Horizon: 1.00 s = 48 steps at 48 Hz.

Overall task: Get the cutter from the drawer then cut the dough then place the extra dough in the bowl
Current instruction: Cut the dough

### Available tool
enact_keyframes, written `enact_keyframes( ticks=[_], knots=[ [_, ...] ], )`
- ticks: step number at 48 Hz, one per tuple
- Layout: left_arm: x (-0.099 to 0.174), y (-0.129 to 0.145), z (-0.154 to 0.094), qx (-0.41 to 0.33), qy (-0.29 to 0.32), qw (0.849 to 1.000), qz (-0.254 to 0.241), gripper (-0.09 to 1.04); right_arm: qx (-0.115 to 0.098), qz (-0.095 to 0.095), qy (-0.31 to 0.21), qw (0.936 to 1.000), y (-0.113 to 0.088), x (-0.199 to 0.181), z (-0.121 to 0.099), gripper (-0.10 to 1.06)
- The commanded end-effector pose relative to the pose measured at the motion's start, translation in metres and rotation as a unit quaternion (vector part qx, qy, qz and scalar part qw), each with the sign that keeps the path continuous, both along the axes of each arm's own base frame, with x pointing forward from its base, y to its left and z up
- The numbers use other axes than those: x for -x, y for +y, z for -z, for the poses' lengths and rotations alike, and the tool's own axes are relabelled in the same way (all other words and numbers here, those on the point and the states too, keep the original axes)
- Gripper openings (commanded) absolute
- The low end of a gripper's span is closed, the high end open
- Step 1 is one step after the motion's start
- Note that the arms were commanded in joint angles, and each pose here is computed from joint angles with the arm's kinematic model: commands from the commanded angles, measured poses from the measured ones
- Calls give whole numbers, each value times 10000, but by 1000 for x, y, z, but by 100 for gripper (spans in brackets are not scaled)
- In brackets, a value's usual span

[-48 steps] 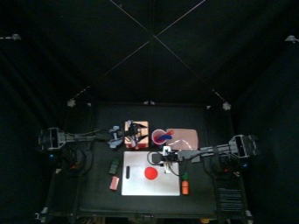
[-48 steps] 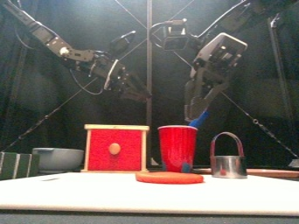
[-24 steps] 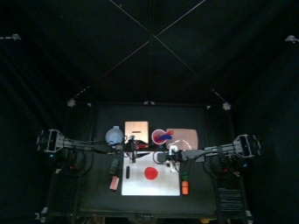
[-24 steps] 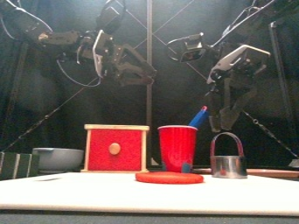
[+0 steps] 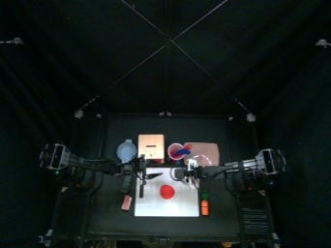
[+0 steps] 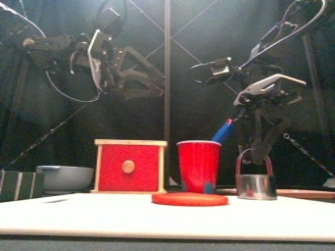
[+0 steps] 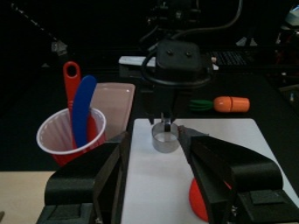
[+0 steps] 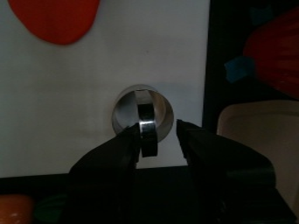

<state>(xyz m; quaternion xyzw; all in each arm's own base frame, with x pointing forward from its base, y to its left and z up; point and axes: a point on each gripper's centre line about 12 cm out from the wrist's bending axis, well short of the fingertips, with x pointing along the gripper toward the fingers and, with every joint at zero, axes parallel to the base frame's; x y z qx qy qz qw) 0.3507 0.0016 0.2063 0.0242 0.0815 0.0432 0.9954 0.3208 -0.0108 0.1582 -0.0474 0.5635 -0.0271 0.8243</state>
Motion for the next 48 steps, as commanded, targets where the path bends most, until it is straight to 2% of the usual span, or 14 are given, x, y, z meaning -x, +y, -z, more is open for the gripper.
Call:
enact_keyframes(
  ticks=[1, 11, 15, 24, 27, 31, 38, 43, 48],
  knots=[
    [3, 0, -5, 98, -138, 9998, -82, 86, -25, 8, -200, 9998, 1, -2, -11, 69],
    [10, -3, 7, 264, -31, 9994, -202, 86, -106, 37, -293, 9995, 4, -4, -18, 53],
    [11, -7, 14, 334, 69, 9992, -196, 86, -149, -20, -362, 9992, 11, -8, -23, 52],
    [11, -30, 29, 395, 312, 9987, 45, 86, -437, -150, -675, 9967, 36, -30, -44, 53],
    [10, -37, 35, 372, 406, 9984, 154, 86, -473, -178, -710, 9962, 41, -37, -48, 53],
    [9, -44, 43, 362, 515, 9977, 233, 86, -537, -113, -721, 9959, 47, -48, -49, 54],
    [8, -49, 52, 373, 652, 9968, 265, 86, -622, 149, -660, 9958, 53, -66, -42, 55],
    [9, -50, 53, 379, 669, 9967, 275, 86, -545, 239, -617, 9963, 56, -79, -39, 55],
    [12, -49, 56, 383, 723, 9963, 255, 86, -425, 198, -639, 9969, 59, -89, -40, 55]
  ],
)
